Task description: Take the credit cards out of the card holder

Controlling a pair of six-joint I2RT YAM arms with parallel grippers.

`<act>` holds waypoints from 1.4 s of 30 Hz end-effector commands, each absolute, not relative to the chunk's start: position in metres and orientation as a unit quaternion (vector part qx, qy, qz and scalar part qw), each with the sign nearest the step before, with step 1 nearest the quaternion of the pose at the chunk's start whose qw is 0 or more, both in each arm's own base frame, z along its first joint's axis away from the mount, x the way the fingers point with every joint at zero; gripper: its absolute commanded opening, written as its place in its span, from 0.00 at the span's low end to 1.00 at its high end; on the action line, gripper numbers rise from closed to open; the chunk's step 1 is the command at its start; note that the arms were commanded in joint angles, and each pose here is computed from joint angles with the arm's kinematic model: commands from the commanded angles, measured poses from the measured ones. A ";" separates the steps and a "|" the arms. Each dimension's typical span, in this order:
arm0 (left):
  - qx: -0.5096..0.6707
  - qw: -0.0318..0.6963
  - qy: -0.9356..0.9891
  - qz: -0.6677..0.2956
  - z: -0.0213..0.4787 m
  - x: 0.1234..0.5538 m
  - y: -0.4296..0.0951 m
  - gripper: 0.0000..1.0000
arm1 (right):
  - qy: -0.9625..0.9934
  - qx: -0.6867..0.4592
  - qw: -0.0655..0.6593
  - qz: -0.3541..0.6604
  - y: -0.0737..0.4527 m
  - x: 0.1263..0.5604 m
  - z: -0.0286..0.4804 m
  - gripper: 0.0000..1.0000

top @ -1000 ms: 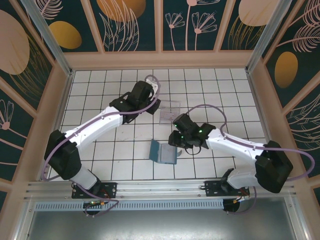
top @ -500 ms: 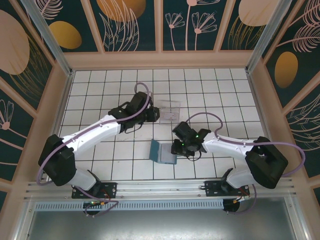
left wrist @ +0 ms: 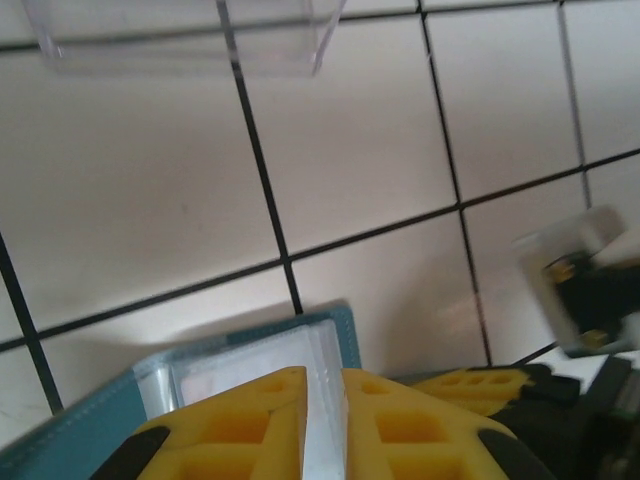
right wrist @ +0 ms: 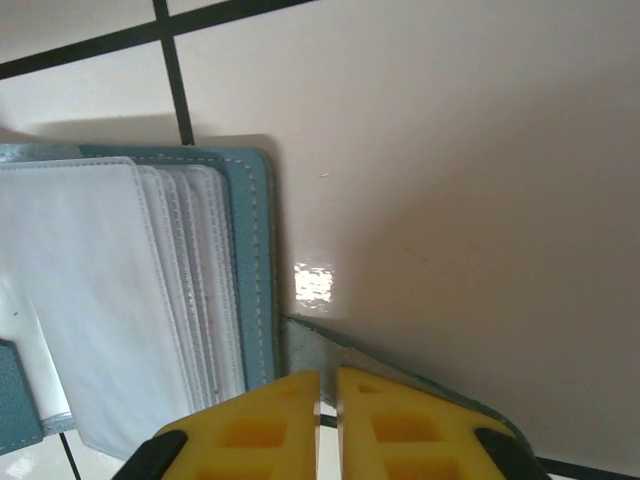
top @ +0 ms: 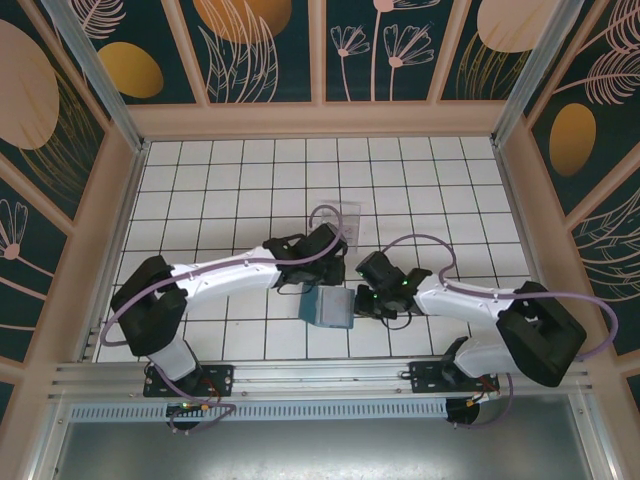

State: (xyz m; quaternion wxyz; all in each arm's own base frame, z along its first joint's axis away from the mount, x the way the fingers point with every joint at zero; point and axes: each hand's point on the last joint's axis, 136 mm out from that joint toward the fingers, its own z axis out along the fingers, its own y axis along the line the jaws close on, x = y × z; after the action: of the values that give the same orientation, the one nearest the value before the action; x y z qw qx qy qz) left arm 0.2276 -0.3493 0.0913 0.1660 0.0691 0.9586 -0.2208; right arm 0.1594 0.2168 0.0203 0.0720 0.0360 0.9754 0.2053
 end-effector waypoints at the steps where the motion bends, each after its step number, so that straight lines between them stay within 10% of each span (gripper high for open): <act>1: 0.067 0.137 0.967 -0.205 0.078 0.214 -0.352 0.19 | 0.970 0.051 0.078 0.225 0.216 0.161 0.021 0.11; 18: 0.093 0.111 0.984 -0.100 0.030 0.193 -0.351 0.40 | 0.969 0.066 0.071 0.227 0.209 0.157 0.010 0.09; 42: 0.092 0.095 0.989 -0.073 0.001 0.184 -0.336 0.44 | 0.968 0.090 0.075 0.224 0.198 0.159 0.007 0.07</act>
State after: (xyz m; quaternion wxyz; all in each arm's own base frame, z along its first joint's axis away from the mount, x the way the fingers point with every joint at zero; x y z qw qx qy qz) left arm 0.2014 -0.3499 0.0259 0.1238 0.0862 0.9824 -0.1100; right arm 0.1609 0.2124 0.0157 0.0758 0.0693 0.9644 0.2438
